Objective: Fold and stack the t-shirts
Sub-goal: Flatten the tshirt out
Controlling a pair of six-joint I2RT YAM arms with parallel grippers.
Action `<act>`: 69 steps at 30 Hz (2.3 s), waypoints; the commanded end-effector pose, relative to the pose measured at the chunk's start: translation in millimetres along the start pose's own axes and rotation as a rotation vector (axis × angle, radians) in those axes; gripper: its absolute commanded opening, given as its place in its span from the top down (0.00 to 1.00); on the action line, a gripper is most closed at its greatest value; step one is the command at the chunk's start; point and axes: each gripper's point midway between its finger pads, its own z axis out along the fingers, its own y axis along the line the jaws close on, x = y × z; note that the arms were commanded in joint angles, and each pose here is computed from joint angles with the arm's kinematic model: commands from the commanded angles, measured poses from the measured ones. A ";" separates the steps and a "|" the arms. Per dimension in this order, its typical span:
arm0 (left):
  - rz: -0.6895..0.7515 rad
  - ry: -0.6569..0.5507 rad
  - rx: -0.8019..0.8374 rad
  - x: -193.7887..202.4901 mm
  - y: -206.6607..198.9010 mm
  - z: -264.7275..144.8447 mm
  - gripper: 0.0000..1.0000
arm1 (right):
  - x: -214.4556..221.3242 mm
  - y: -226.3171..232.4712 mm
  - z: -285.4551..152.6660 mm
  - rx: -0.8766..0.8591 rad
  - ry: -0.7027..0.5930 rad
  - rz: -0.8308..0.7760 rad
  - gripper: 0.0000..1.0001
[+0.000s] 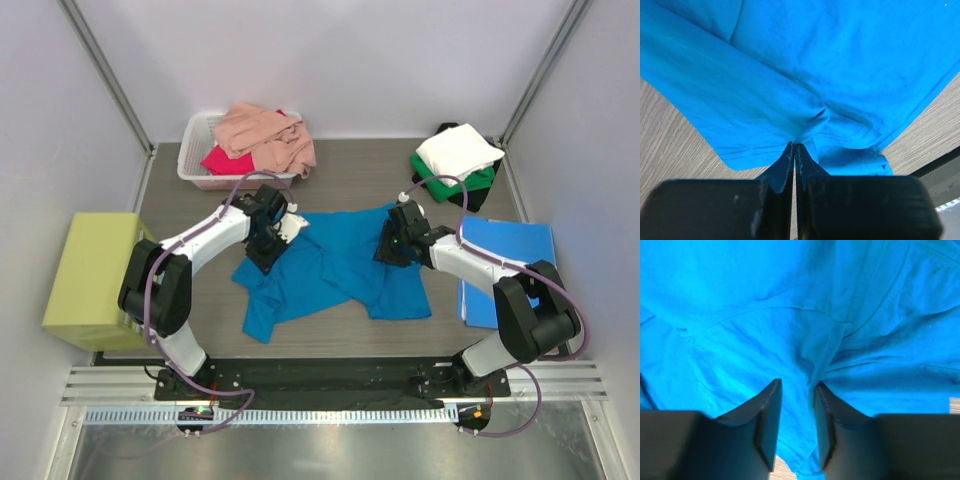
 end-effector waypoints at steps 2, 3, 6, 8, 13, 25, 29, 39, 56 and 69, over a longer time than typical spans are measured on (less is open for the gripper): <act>0.029 -0.031 -0.018 -1.6 1.1 -11.2 1.00 | -7.0 0.7 -2.5 0.013 -0.031 -0.011 0.75; 0.028 -0.029 -0.017 -0.7 0.9 -11.0 1.00 | -6.9 0.3 -1.3 0.015 -0.031 -0.010 0.78; 0.029 -0.022 -0.017 1.8 0.9 -9.1 1.00 | -8.3 1.3 0.1 0.014 -0.034 -0.005 0.97; 0.029 -0.021 -0.024 2.5 2.5 -8.1 1.00 | -10.7 2.1 -0.5 0.015 -0.041 -0.005 0.99; 0.016 -0.031 -0.046 2.2 12.3 -12.2 1.00 | -24.5 6.0 -7.7 0.017 -0.080 -0.014 0.99; -0.046 -0.138 -0.236 -15.3 87.2 -71.2 1.00 | -90.3 29.9 -66.8 -0.014 -0.291 -0.048 0.99; -0.126 -0.211 -0.338 -16.6 130.7 -123.9 1.00 | -120.5 41.3 -108.2 -0.050 -0.403 -0.050 0.99; -0.177 -0.368 -0.681 -1.6 181.5 -269.7 1.00 | -181.9 62.6 -250.0 -0.164 -0.724 -0.018 0.99; -0.186 -0.917 -1.160 63.3 63.9 -522.1 1.00 | -148.1 55.3 -544.6 -0.593 -1.213 -0.015 0.99; -0.156 -1.063 -1.124 96.1 2.3 -534.7 1.00 | -114.6 44.7 -609.9 -0.693 -1.279 0.009 0.99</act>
